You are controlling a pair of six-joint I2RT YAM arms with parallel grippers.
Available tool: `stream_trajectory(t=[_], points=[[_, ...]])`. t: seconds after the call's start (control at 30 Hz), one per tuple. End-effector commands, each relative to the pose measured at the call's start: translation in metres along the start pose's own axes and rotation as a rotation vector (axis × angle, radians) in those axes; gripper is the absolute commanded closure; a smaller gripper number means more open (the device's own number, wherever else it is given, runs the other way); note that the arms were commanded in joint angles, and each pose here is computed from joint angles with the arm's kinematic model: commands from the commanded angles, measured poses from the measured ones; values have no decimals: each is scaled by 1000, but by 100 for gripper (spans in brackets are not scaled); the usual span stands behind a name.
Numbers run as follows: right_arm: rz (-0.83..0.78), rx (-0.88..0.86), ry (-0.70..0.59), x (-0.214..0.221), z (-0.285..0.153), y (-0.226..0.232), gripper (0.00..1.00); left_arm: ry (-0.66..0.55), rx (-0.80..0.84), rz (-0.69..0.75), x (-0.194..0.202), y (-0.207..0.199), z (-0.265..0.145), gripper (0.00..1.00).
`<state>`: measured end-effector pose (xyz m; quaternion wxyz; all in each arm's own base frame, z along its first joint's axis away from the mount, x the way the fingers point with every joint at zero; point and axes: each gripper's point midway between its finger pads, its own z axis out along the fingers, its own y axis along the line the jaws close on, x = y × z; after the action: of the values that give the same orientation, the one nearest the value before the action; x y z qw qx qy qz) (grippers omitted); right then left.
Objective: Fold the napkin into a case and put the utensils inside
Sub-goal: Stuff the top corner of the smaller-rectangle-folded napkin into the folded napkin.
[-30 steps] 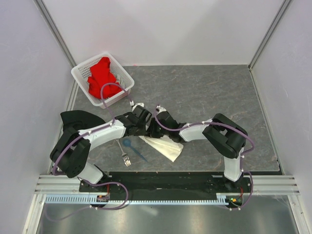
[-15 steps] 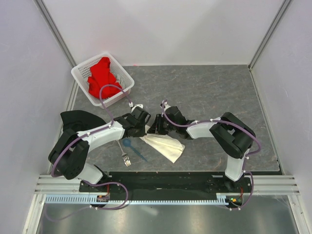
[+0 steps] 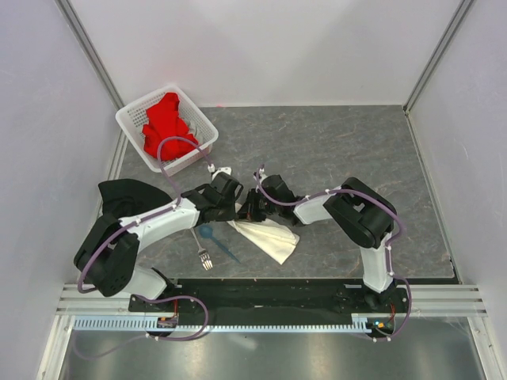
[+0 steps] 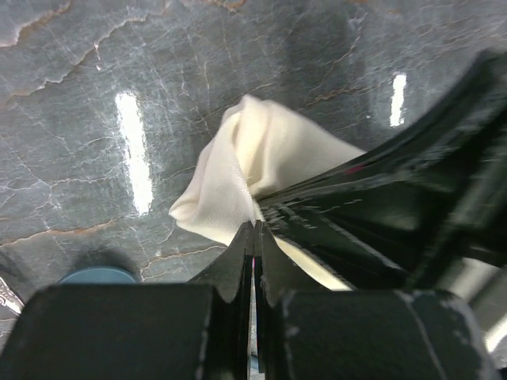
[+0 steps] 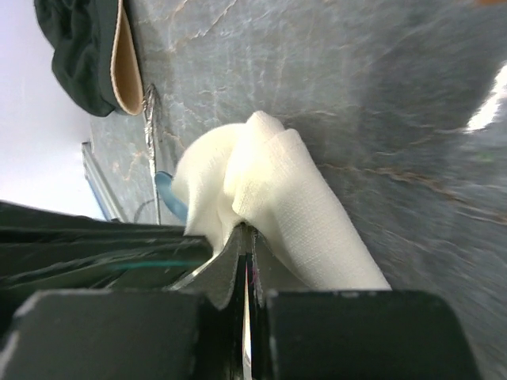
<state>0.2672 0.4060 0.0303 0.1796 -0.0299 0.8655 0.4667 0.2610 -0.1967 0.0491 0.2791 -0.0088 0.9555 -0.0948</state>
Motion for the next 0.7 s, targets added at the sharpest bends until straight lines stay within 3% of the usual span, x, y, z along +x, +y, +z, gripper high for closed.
stream_trajectory(t=[0.0,0.13,0.3,0.37,0.5,0.67], points=[[12,-93,-5,4,11,21,100,-88,76,-59,-24,-16,-12,98],[-13,-98,-5,6,14,24,100,-32,100,-92,-14,-18,-1,98],[-69,-50,-51,-9,9,26,98,41,5,-87,9,2,25,98],[-72,-26,-9,-9,7,20,97,45,-16,-78,11,6,29,98],[-145,57,-47,-24,-18,23,88,29,-8,-74,7,5,25,98],[-184,110,-51,-34,-33,14,84,-5,23,-66,-1,2,12,98]])
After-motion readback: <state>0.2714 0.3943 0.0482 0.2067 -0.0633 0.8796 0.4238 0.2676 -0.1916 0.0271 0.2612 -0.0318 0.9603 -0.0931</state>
